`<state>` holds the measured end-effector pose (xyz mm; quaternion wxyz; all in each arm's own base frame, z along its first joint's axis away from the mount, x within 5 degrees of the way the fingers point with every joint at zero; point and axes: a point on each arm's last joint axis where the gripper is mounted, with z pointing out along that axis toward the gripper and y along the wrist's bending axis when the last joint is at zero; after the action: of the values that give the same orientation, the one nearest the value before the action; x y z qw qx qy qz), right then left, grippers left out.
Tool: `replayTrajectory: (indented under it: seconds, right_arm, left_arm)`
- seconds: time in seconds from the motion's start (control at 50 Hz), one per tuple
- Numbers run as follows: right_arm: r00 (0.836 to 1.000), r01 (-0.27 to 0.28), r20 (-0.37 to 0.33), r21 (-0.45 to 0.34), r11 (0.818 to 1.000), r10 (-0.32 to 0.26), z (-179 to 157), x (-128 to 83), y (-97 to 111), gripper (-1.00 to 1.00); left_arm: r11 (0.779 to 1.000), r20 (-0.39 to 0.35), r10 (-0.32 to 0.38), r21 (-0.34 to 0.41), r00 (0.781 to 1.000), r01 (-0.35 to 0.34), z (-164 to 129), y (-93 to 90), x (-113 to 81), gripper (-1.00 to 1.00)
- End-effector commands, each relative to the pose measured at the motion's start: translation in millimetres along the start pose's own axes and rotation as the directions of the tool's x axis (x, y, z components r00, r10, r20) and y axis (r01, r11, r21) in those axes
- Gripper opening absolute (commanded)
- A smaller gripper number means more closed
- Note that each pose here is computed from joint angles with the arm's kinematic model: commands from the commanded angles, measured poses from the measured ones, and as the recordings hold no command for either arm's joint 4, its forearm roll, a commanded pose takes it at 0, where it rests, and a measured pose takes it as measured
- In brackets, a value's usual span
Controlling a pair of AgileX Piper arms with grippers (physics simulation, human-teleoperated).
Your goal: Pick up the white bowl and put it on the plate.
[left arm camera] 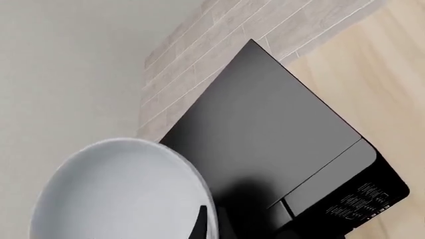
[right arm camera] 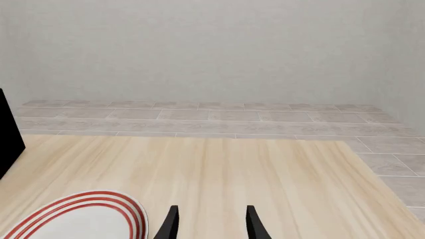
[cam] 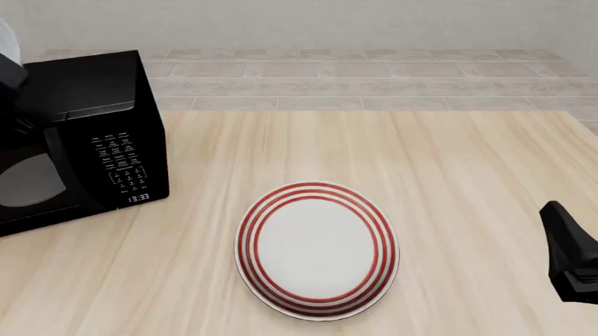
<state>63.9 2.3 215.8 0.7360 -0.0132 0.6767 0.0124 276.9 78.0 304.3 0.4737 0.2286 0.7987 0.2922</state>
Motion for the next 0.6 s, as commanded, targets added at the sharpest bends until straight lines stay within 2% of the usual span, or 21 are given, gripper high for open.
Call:
replayTrajectory:
  seconds: [0.02, 0.38, 0.6]
  right_arm:
    - [1.0, 0.0, 0.0, 0.0, 1.0, 0.0, 0, 0, 0, 1.0]
    - [1.0, 0.0, 0.0, 0.0, 1.0, 0.0, 0, 0, 0, 1.0]
    - [1.0, 0.0, 0.0, 0.0, 1.0, 0.0, 0, 0, 0, 1.0]
  left_arm:
    - [0.999, 0.006, 0.027, -0.028, 1.0, -0.026, -10, 11.6, -5.2, -1.0]
    - [0.998, 0.048, 0.036, -0.061, 0.998, -0.033, -55, 24.9, -21.9, -1.0]
    - [0.998, 0.076, 0.046, -0.042, 0.996, -0.043, -86, 20.4, -28.8, -1.0]
